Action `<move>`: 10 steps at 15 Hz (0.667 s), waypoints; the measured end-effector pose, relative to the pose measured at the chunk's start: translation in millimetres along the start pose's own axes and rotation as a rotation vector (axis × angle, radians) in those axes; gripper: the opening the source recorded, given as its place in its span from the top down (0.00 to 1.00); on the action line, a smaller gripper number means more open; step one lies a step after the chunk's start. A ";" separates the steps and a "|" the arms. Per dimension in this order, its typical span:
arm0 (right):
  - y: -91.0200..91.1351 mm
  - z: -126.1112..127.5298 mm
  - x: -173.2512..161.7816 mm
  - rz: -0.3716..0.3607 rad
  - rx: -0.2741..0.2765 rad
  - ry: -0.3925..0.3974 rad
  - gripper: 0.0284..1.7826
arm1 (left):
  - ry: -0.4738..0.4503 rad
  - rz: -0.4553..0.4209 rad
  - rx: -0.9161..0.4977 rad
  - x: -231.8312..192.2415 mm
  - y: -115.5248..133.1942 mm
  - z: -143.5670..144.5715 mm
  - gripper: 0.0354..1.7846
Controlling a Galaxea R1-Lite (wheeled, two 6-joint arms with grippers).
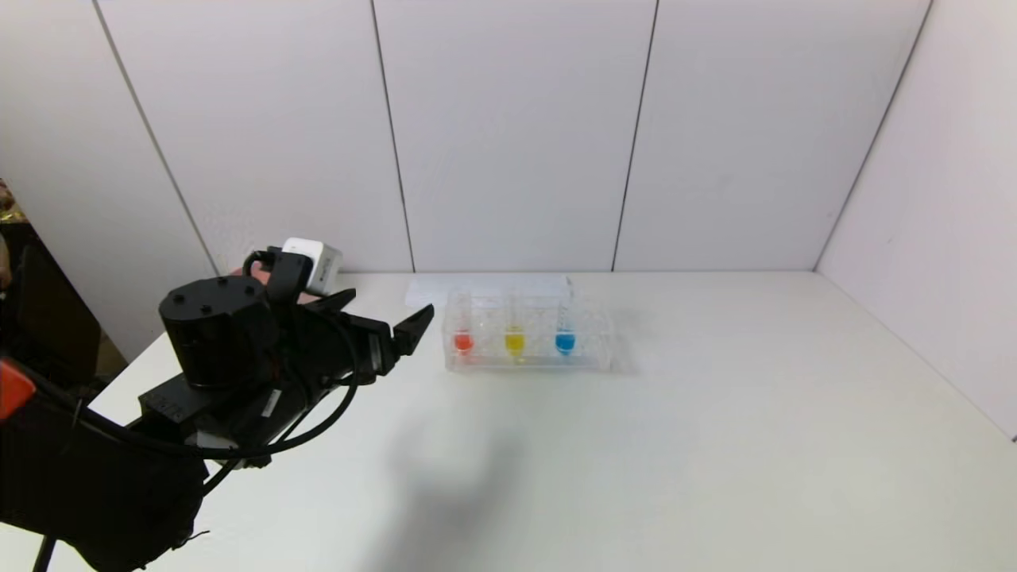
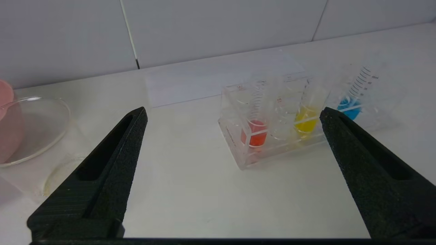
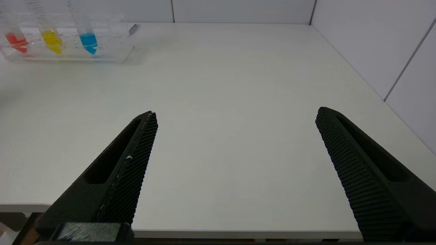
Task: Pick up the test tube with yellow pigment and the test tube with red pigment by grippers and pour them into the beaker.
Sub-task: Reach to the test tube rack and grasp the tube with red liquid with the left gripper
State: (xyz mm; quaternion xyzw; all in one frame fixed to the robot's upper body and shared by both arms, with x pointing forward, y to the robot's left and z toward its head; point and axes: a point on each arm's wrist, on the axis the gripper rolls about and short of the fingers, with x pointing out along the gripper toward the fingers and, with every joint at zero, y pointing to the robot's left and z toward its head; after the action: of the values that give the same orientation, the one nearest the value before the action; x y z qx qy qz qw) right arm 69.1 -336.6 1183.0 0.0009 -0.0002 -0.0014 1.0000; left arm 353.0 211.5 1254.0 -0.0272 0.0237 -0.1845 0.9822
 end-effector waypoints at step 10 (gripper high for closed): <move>0.0 0.0 0.0 0.000 0.000 0.000 0.05 | 0.043 -0.013 0.002 38.2 -18.5 -22.7 0.01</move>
State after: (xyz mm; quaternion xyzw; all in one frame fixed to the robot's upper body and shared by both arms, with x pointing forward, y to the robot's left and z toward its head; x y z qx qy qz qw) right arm 69.1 -336.6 1183.1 0.0009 -0.0004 -0.0015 1.0000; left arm 380.5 179.4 1231.1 -0.0223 0.0444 -0.1916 0.9802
